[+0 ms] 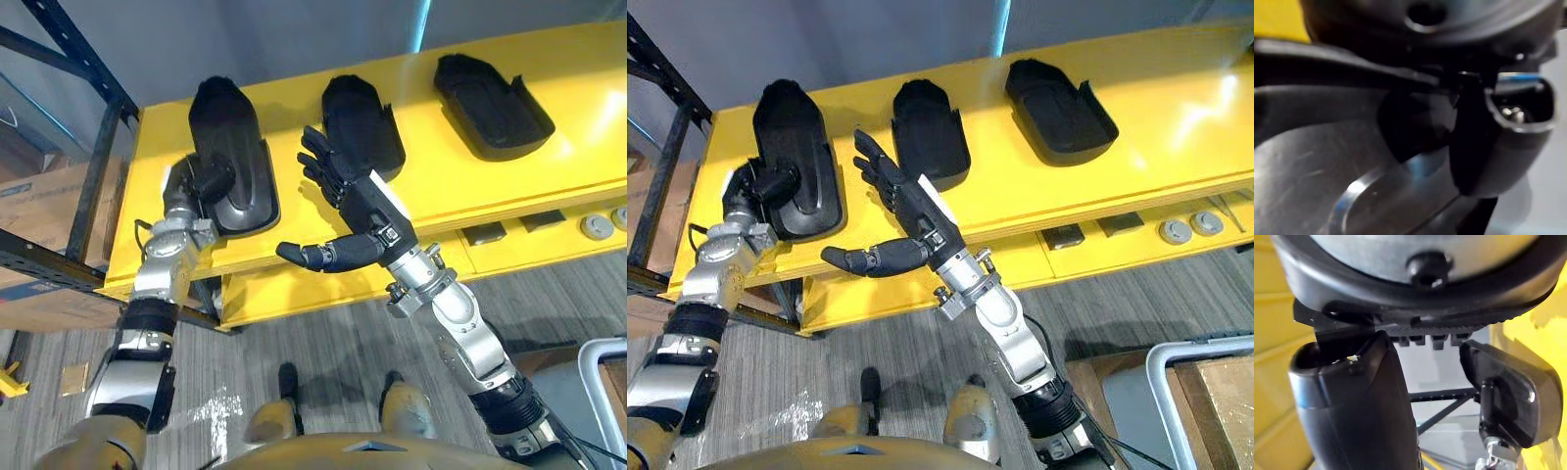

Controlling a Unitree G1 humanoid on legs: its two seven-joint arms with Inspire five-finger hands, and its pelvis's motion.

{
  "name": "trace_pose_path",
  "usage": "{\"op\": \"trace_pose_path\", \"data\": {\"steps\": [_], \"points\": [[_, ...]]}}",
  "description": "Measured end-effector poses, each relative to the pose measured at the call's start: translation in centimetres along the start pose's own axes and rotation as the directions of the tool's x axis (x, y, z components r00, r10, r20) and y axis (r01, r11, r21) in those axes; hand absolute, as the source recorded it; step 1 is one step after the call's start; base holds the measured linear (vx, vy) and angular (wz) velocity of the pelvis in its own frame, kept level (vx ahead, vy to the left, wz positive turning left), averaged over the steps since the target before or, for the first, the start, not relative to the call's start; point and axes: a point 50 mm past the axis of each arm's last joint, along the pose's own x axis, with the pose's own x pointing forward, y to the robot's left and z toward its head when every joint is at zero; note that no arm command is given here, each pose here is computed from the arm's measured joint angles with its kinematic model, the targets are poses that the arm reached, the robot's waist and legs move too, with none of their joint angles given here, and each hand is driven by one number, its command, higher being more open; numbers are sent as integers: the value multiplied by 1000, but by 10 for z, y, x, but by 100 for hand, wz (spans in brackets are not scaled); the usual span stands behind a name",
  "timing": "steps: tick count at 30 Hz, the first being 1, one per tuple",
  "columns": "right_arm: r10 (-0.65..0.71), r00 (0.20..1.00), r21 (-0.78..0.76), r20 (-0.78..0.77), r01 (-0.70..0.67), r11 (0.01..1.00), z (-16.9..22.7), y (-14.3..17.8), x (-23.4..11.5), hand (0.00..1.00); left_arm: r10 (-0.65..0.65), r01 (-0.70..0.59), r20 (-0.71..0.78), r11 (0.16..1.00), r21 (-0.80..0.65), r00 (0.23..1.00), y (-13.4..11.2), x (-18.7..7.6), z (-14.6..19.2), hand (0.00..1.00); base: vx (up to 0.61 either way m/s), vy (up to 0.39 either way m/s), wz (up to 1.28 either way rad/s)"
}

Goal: Walk over and take three plastic housings, then place them on the shelf

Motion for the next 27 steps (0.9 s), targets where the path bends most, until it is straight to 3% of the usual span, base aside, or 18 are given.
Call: {"op": "trace_pose_path", "data": {"steps": [12,27], "points": [[45,995,21,84,-47,999,16,20,11,100,178,-175,2,969,175,984,14,17,28,100,-6,-8,-5],[11,1000,74,14,-12,997,4,26,-8,100,220,-183,-51,902,391,974,33,21,28,100,-1,0,-7]]}}
